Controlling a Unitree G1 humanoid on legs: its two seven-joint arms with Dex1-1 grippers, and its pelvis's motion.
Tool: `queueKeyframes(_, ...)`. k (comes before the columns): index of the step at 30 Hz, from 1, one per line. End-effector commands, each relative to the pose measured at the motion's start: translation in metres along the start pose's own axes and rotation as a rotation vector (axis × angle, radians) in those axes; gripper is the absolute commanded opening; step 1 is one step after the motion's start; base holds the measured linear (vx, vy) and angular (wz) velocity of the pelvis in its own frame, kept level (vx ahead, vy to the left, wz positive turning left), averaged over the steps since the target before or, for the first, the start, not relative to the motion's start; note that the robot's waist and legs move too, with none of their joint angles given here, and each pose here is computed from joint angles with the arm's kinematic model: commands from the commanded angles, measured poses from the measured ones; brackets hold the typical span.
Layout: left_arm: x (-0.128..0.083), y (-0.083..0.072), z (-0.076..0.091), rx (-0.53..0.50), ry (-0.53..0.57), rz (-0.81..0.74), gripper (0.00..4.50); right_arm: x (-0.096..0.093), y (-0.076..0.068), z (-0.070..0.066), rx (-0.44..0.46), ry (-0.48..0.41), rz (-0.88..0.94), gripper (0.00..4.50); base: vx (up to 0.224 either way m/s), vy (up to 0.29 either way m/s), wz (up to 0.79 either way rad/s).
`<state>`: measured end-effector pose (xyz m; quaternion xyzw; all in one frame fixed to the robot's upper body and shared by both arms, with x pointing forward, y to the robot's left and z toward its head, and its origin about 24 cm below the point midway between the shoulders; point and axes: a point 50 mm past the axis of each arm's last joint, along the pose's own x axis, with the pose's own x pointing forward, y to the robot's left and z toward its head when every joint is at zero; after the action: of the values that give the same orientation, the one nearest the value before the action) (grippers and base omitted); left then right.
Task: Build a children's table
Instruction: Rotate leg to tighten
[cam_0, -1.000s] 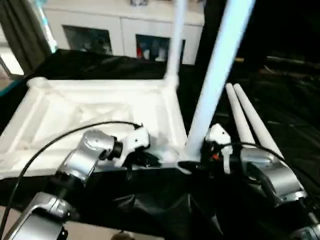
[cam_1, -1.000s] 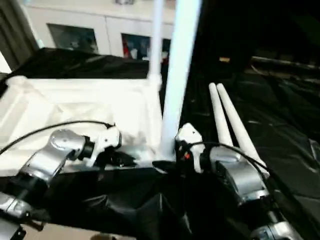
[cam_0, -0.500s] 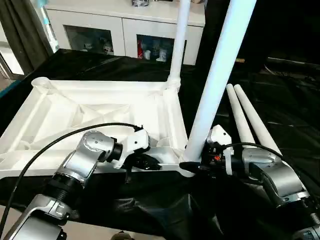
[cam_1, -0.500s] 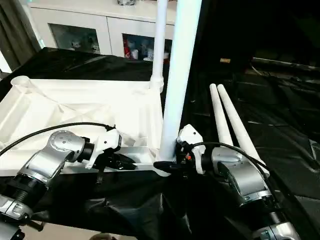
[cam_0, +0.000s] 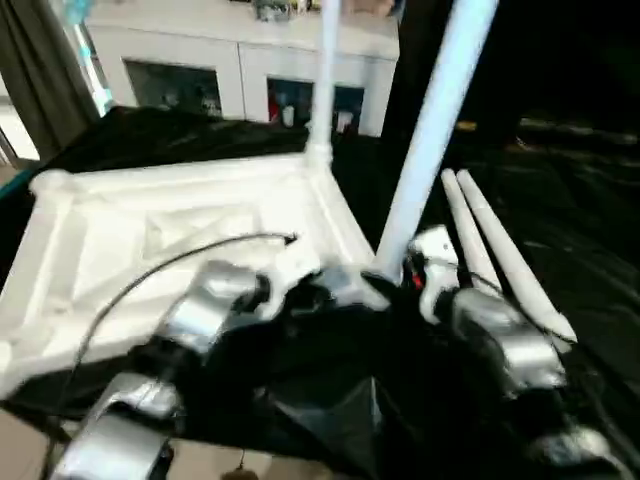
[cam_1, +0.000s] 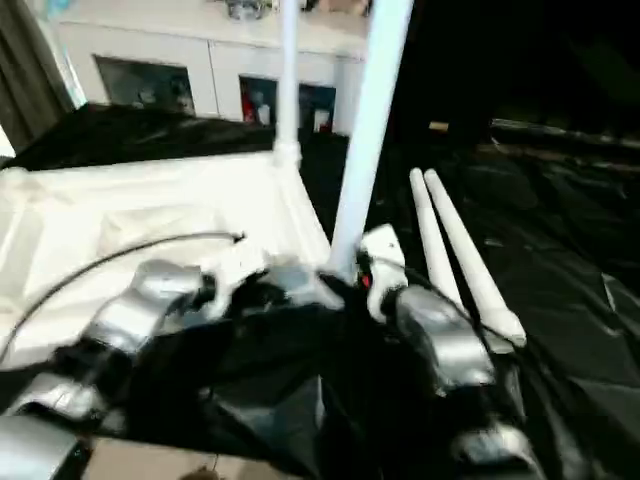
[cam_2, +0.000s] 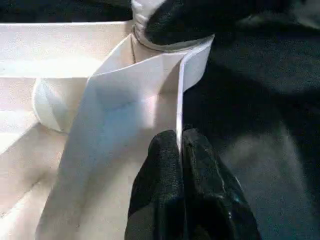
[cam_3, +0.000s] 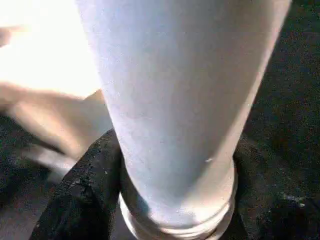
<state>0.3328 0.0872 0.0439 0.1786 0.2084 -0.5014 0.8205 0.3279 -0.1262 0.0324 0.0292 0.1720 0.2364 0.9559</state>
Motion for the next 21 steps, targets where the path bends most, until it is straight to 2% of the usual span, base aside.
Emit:
queueKeyframes(1,0.007,0.008,0.007,-0.049,-0.013,0.164,0.00,0.005,0.003,-0.026,0.075,0.108,-0.104,2.71,0.000,0.000,0.00)
queueKeyframes(2,0.018,0.005,0.016,-0.054,-0.024,0.198,0.00,0.017,0.014,-0.024,0.087,0.091,-0.143,2.71,0.000,0.000,0.00)
queueKeyframes(4,0.026,0.001,0.022,-0.039,-0.030,0.201,0.00,0.024,0.025,-0.021,0.075,0.072,-0.140,2.71,0.000,0.000,0.00)
queueKeyframes(8,0.031,-0.004,0.028,-0.017,-0.047,0.176,0.00,0.029,0.035,-0.017,0.066,0.050,-0.115,2.71,0.000,0.000,0.00)
queueKeyframes(9,0.031,-0.004,0.029,-0.013,-0.045,0.173,0.00,0.031,0.037,-0.016,0.071,0.046,-0.116,3.26,0.000,0.000,0.00)
queueKeyframes(12,0.031,-0.003,0.030,0.000,-0.058,0.163,0.00,0.031,0.037,-0.014,0.076,0.037,-0.107,3.40,0.000,0.000,0.00)
queueKeyframes(14,0.024,-0.003,0.026,0.024,-0.073,0.111,0.00,0.026,0.032,-0.009,0.020,0.018,-0.046,3.69,0.000,0.000,0.00)
queueKeyframes(19,0.019,0.000,0.020,0.022,-0.065,0.089,0.00,0.020,0.024,-0.004,-0.025,-0.003,0.013,3.78,0.000,0.000,0.00)
queueKeyframes(21,0.007,0.002,0.013,0.021,-0.085,0.020,0.00,0.004,0.010,0.001,-0.117,-0.007,0.110,3.78,0.000,0.000,0.00)
